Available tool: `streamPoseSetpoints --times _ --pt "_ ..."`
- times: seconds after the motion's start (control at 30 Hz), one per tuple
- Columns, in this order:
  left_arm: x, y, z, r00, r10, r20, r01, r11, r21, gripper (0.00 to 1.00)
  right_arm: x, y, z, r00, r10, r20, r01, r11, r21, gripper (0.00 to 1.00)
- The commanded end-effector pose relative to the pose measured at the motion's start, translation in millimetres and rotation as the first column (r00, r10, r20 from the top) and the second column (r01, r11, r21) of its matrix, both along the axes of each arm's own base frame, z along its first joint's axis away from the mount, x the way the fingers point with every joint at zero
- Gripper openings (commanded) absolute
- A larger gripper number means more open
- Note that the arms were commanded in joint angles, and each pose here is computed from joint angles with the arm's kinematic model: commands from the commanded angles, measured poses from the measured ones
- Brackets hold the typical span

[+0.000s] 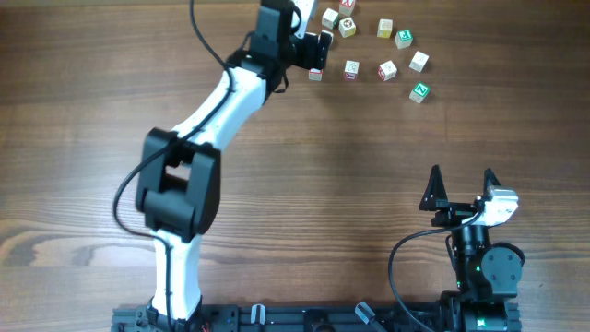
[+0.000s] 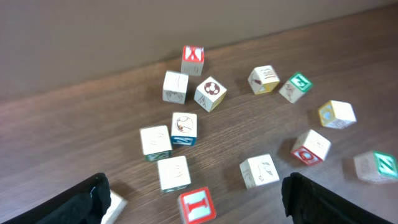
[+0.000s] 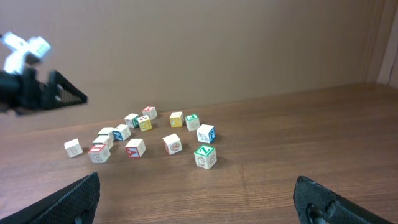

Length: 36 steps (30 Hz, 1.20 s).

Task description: Form a horizontal line

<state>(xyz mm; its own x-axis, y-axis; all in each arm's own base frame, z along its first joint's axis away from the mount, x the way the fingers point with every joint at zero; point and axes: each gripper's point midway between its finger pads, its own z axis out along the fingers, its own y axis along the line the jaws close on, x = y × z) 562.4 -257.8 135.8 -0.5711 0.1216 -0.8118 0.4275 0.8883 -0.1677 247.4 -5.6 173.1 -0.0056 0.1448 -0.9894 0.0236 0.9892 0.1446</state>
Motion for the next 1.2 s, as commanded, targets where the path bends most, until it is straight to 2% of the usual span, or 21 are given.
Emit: streamPoseSetpoints --times 0.0,0.1,0.2,0.6,0.73,0.9,1.03,1.1,1.17 --pt "12.7 -3.1 -35.6 0.991 0.111 -0.079 -0.118 0.989 -0.091 0.85 -0.5 2.2 3.3 1.000 0.011 0.016 -0.012 1.000 0.014 0.99" --pt "17.2 -12.4 -55.8 0.990 0.114 -0.082 -0.123 0.986 -0.114 0.76 -0.5 2.2 3.3 1.000 0.011 0.016 -0.012 1.000 0.013 1.00" --pt "21.8 -14.6 -60.1 0.986 0.143 -0.092 -0.156 0.975 -0.161 0.72 -0.5 2.2 3.3 1.000 0.011 0.016 -0.012 1.000 0.013 1.00" --pt "22.9 -24.6 -99.4 0.986 0.133 -0.104 -0.148 0.976 -0.157 0.71 -0.5 2.2 3.3 1.000 0.011 0.016 -0.012 1.000 0.014 1.00" --pt "29.0 -24.8 -100.3 0.987 0.143 -0.071 -0.153 0.974 -0.168 0.71 -0.5 2.2 3.3 1.000 0.011 0.016 -0.012 1.000 0.014 1.00" --pt "31.3 -27.3 -100.6 0.989 0.140 -0.053 -0.148 0.973 -0.180 0.66 -0.5 2.2 3.2 1.000 0.012 0.015 -0.012 1.000 0.014 1.00" --pt "25.7 -28.1 -110.5 0.988 0.129 -0.088 -0.143 0.976 -0.165 0.62 -0.5 2.2 3.2 1.000 0.011 0.015 -0.012 1.000 0.013 1.00" --pt "21.2 -32.4 -113.6 0.990 0.104 -0.095 -0.118 0.982 -0.150 0.70 -0.5 2.2 3.3 1.000 0.011 0.016 -0.012 1.000 0.014 1.00" --pt "16.6 -41.3 -113.4 0.995 0.063 -0.073 -0.072 0.990 -0.123 0.87 -0.5 2.2 3.2 1.000 0.011 0.015 -0.012 1.000 0.013 1.00"
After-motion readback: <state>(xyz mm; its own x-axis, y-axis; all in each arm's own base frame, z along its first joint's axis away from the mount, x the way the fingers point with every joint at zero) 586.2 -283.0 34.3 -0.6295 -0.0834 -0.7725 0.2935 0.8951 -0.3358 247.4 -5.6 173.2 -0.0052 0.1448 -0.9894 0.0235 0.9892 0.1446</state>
